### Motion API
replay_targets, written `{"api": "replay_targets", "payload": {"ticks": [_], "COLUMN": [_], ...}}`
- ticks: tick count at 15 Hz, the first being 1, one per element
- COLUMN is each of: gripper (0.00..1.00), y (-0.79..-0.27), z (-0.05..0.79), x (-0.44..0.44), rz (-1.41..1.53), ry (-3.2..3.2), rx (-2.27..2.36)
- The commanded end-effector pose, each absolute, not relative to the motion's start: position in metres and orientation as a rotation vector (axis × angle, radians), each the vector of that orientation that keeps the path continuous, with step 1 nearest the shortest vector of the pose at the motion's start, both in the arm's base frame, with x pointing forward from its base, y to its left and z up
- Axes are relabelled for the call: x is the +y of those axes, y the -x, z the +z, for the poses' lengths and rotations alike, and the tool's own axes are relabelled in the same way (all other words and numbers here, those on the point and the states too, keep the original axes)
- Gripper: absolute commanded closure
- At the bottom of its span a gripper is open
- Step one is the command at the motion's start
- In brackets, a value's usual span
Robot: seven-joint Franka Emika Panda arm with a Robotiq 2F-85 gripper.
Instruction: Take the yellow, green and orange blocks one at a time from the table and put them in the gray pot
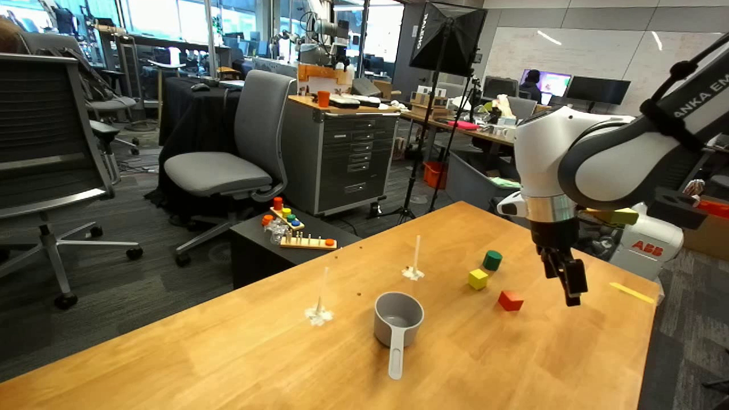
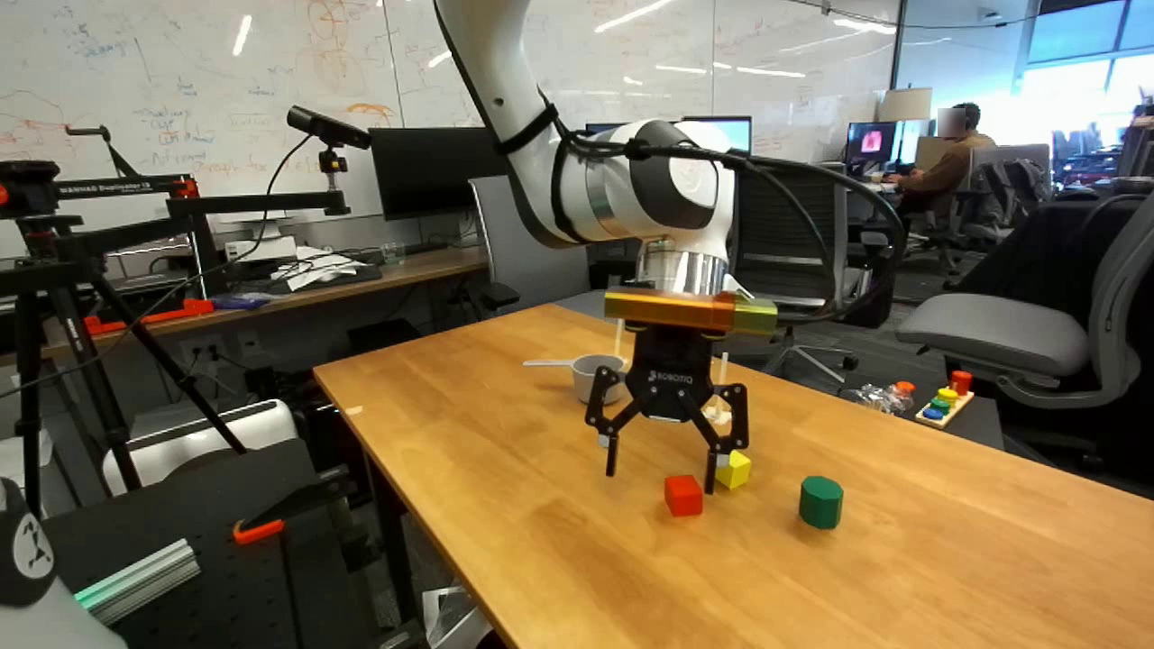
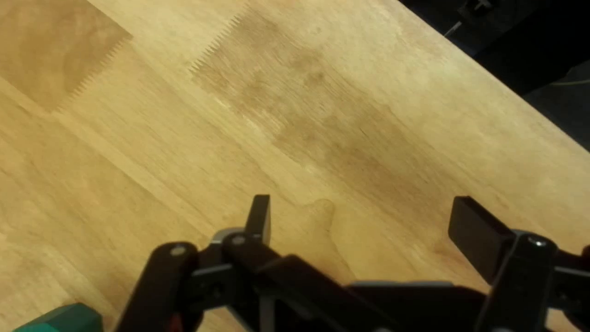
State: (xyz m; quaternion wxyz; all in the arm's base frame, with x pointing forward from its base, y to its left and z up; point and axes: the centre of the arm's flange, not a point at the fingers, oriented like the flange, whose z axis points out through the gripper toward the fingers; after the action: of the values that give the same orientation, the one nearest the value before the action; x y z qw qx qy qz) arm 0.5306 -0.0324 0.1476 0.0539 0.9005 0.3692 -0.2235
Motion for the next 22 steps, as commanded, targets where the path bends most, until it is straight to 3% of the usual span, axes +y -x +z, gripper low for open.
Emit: {"api": "replay_targets", "payload": {"ticks": [1, 10, 22], "gripper": [0.0, 0.0, 0.0], "y": [-0.541, -0.538, -0.602], "z": [0.155, 0.174, 0.223], "x": [-0.029, -0.011, 0.014], "rz": [-0.774, -0.988, -0.621], "ry": [-2.668, -2.499, -2.501], "rx": [1.279, 1.656, 1.673]}}
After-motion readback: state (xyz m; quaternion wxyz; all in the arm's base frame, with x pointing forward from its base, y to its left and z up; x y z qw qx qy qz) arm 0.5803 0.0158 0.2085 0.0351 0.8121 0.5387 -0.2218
